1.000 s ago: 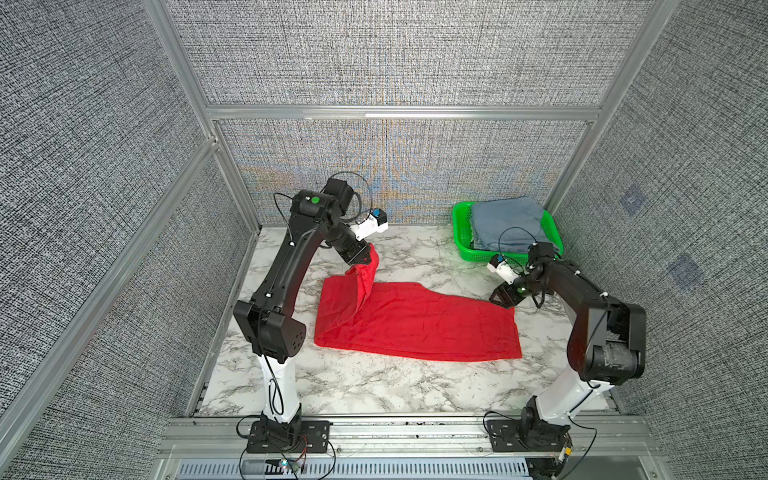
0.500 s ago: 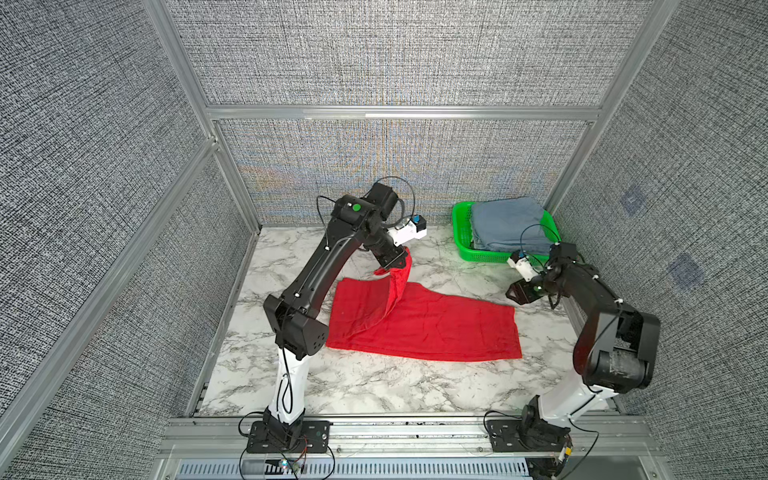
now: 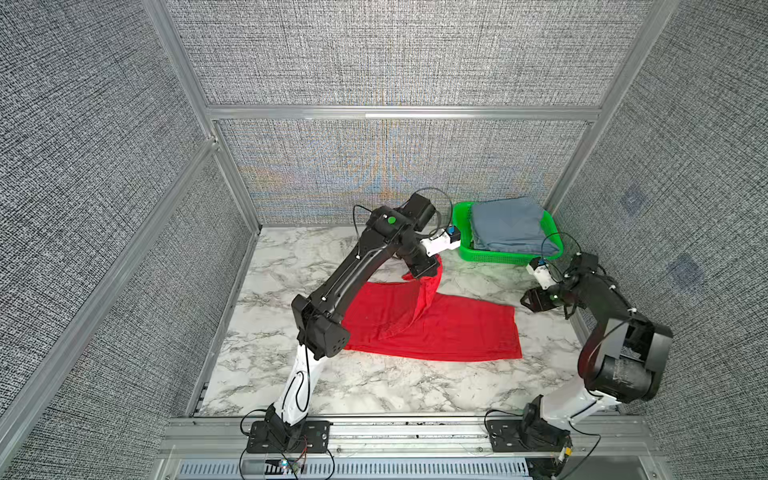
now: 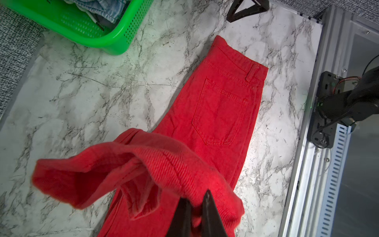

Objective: Roll up the long pants
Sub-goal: Fold the long pant at the center of the board.

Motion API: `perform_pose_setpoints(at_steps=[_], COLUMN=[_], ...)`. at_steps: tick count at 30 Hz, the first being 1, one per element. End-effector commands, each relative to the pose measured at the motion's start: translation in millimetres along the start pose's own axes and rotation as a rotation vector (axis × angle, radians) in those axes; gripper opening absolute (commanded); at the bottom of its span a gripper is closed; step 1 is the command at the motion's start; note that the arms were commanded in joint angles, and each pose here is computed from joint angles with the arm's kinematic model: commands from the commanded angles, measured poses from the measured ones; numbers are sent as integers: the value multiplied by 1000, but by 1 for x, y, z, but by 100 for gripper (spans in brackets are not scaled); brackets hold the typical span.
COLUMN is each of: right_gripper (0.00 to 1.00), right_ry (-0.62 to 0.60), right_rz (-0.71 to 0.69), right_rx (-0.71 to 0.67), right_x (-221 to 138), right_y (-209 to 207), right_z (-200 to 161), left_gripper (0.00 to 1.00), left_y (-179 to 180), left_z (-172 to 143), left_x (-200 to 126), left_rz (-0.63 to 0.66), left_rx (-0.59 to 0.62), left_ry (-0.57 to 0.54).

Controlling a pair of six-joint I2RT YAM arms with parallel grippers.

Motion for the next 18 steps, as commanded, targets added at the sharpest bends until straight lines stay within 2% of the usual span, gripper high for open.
perform_pose_setpoints(at_steps=[1, 8, 18], right_gripper=[69, 69, 69], right_ry=[-20, -28, -41], right_rz=[7, 6, 8], right_rx=[0, 18, 23], right_x=[-2, -3, -6], right_y=[0, -3, -3], right_z=[0, -1, -3], left_gripper=[2, 2, 2], left_y=[2, -19, -29], left_z=[15, 30, 42], left_x=[7, 22, 64], left_rz=[25, 2, -13], left_rx=[16, 60, 69], left_ry=[-50, -64, -72])
Point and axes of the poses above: each gripper's point midway between its finger pads, its own x axis out along the fingers, its own y axis along the line the jaws close on, z = x × y, the point moved 5 cm from there along -x, back along the fingers, and after that the axes turned 6 degrees about x, right-handed, at the moved point
